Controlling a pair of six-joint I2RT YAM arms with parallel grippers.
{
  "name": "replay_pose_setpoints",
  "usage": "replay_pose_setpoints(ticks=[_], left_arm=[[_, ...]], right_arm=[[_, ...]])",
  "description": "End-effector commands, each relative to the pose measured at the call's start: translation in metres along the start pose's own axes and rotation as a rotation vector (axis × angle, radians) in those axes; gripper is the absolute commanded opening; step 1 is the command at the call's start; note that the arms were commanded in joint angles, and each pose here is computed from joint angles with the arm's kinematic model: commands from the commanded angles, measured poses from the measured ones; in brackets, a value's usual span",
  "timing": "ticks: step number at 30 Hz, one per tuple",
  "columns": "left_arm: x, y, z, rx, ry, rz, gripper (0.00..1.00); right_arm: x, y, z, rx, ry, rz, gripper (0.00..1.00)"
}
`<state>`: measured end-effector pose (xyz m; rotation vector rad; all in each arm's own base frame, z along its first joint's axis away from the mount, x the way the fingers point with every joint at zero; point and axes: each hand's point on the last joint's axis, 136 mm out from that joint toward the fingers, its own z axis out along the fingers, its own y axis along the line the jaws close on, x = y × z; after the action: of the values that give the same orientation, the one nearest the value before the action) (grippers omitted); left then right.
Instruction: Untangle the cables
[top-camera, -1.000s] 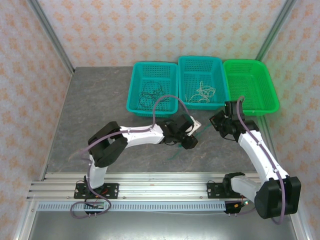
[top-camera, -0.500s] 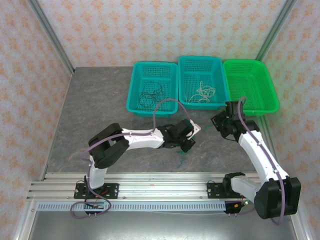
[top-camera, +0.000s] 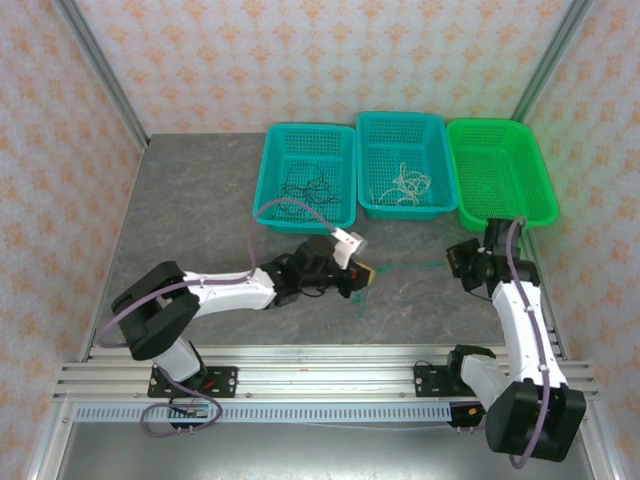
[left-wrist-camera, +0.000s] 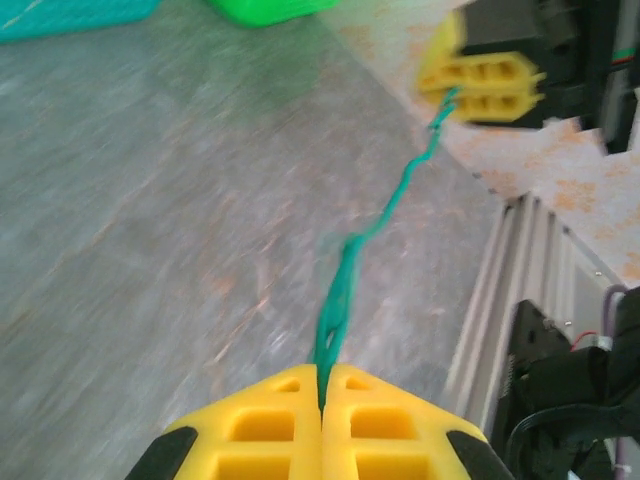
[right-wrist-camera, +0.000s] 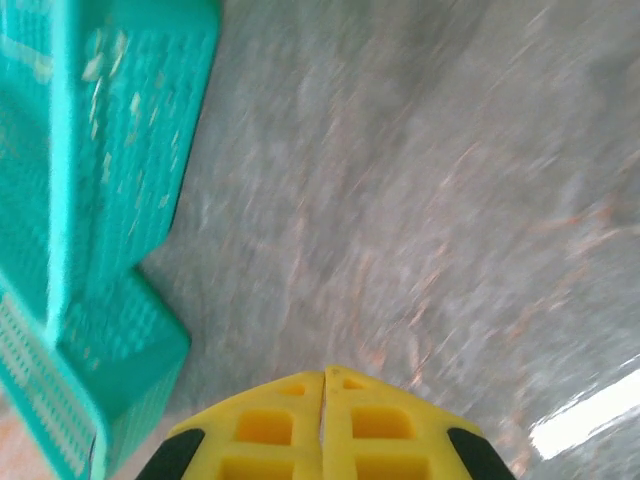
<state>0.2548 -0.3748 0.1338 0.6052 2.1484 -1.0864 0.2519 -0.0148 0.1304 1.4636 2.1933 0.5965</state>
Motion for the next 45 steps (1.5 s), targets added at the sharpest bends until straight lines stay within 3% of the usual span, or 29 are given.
replay_pose_setpoints(ticks=[1, 7, 13, 18, 22, 26, 30, 35, 37, 45], left_arm=[[0.015, 0.071, -0.035, -0.204, -0.001, -0.193, 0.0], [0.018, 0.088, -0.057, -0.248, -0.013, -0.215, 0.0], [0.023, 0.079, -0.051, -0.186, 0.019, -0.208, 0.0], [0.021, 0.078, -0.045, -0.187, 0.036, -0.187, 0.0], [0.026, 0.077, -0.041, -0.216, 0.066, -0.137, 0.0], [0.033, 0.071, -0.04, -0.223, 0.096, -0.105, 0.0], [0.035, 0.065, -0.04, -0.216, 0.092, -0.103, 0.0], [0.029, 0.056, -0.04, -0.201, 0.065, -0.097, 0.0], [0.026, 0.054, -0.04, -0.197, 0.062, -0.093, 0.0], [0.027, 0.049, -0.042, -0.2, 0.06, -0.084, 0.0]], right_arm=[[-0.082, -0.032, -0.02, 0.129, -0.369, 0.077, 0.0], [-0.095, -0.037, -0.024, 0.118, -0.381, 0.106, 0.0], [-0.073, -0.024, -0.007, 0.019, -0.242, 0.045, 0.0], [-0.048, 0.016, -0.022, -0.209, -0.144, 0.03, 0.0], [-0.05, 0.063, -0.058, -0.462, -0.151, 0.149, 0.0], [-0.08, 0.091, -0.078, -0.667, -0.208, 0.395, 0.0], [-0.127, 0.096, -0.083, -0.768, -0.344, 0.608, 0.0], [-0.19, 0.055, -0.058, -0.802, -0.603, 0.978, 0.0], [-0.211, 0.044, -0.051, -0.795, -0.699, 1.048, 0.0], [-0.267, 0.067, -0.007, -0.701, -0.747, 1.05, 0.0]])
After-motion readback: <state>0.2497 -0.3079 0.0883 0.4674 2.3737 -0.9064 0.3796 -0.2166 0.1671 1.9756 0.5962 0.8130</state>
